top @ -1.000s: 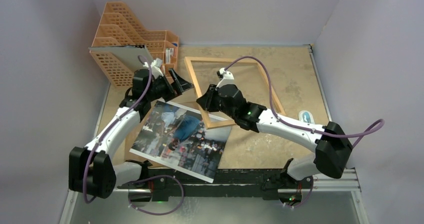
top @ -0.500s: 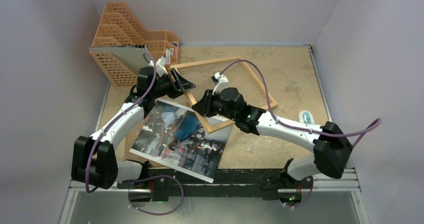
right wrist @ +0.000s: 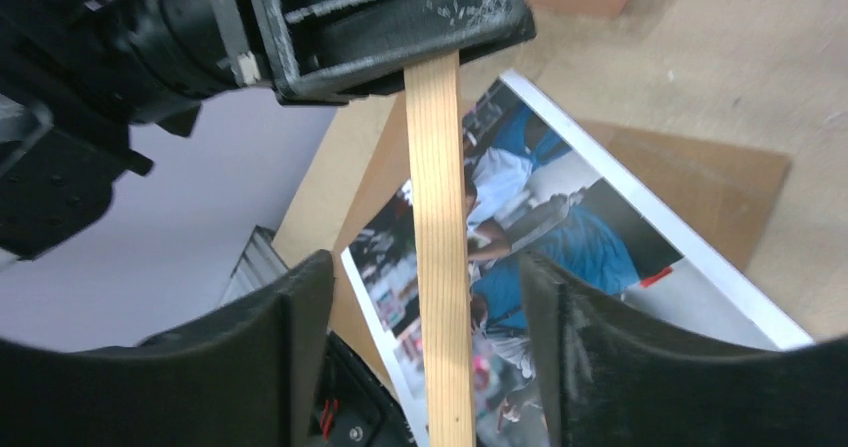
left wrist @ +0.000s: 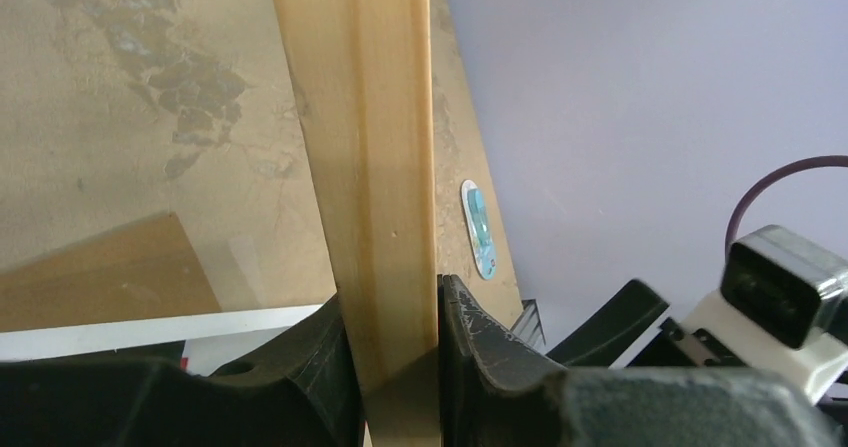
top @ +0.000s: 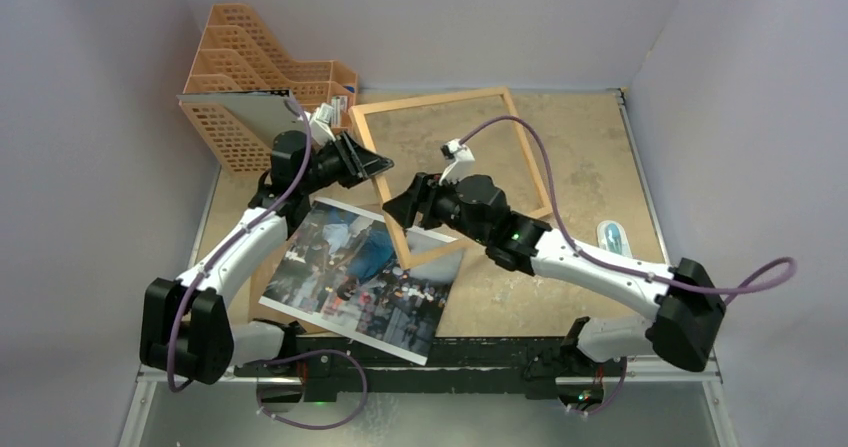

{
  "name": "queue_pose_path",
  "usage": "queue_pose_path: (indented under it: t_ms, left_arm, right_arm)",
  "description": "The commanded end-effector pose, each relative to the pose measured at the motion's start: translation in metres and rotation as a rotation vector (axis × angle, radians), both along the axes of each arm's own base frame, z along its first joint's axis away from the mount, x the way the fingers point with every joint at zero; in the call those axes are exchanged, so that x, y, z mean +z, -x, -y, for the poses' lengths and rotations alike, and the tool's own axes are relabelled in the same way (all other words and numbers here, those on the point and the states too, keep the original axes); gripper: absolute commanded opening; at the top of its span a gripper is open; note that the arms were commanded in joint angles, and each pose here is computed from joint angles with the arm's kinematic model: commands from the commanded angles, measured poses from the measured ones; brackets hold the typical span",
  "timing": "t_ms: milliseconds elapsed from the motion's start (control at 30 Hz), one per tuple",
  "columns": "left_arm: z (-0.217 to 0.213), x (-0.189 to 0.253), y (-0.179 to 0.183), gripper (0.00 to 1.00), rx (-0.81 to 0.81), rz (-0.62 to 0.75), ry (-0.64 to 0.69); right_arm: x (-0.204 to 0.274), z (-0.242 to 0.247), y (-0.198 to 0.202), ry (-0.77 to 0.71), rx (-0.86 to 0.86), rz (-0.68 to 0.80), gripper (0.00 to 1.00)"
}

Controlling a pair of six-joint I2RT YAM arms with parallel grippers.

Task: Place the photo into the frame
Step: Turn over the photo frame at the center of the board.

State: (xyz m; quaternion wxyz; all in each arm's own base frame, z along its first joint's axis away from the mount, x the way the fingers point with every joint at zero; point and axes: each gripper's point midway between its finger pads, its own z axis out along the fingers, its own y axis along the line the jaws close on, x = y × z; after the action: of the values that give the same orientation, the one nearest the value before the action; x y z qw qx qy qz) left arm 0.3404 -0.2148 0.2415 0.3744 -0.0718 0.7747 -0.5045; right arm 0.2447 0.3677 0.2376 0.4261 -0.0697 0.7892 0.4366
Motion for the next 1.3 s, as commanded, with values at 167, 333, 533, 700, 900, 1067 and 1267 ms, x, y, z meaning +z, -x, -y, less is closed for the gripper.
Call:
queue_pose_path:
  t_ms: [167, 333, 533, 700, 900, 1067, 1267]
  left_arm:
    - [-0.01, 0.079, 0.006, 0.0, 0.019, 0.419, -0.076]
    - [0.001, 0.11, 0.016, 0.0, -0.024, 0.567, -0.155]
    - [0.005, 0.124, 0.015, 0.0, -0.105, 0.715, -0.303]
    - [-0.002, 0.117, 0.008, 0.0, -0.068, 0.809, -0.374]
    - [-0.006, 0.111, 0.017, 0.0, -0.059, 0.928, -0.395]
    - [-0.008, 0.097, 0.023, 0.0, -0.082, 0.991, -0.451]
    - [-0.012, 0.089, 0.029, 0.0, -0.091, 1.064, -0.513]
  right_arm:
    - [0.088, 0.074, -0.007, -0.188, -0.284, 0.059, 0.85]
    - [0.117, 0.117, -0.043, -0.215, -0.534, -0.041, 0.92]
    - [0.179, 0.146, -0.088, -0.34, -0.7, -0.026, 0.94]
    - [0.194, 0.162, -0.122, -0.452, -0.74, -0.103, 0.95]
    - [0.174, 0.16, -0.158, -0.54, -0.692, -0.266, 0.91]
    - [0.17, 0.152, -0.172, -0.497, -0.641, -0.285, 0.9]
    - [0.161, 0.141, -0.179, -0.455, -0.541, -0.308, 0.86]
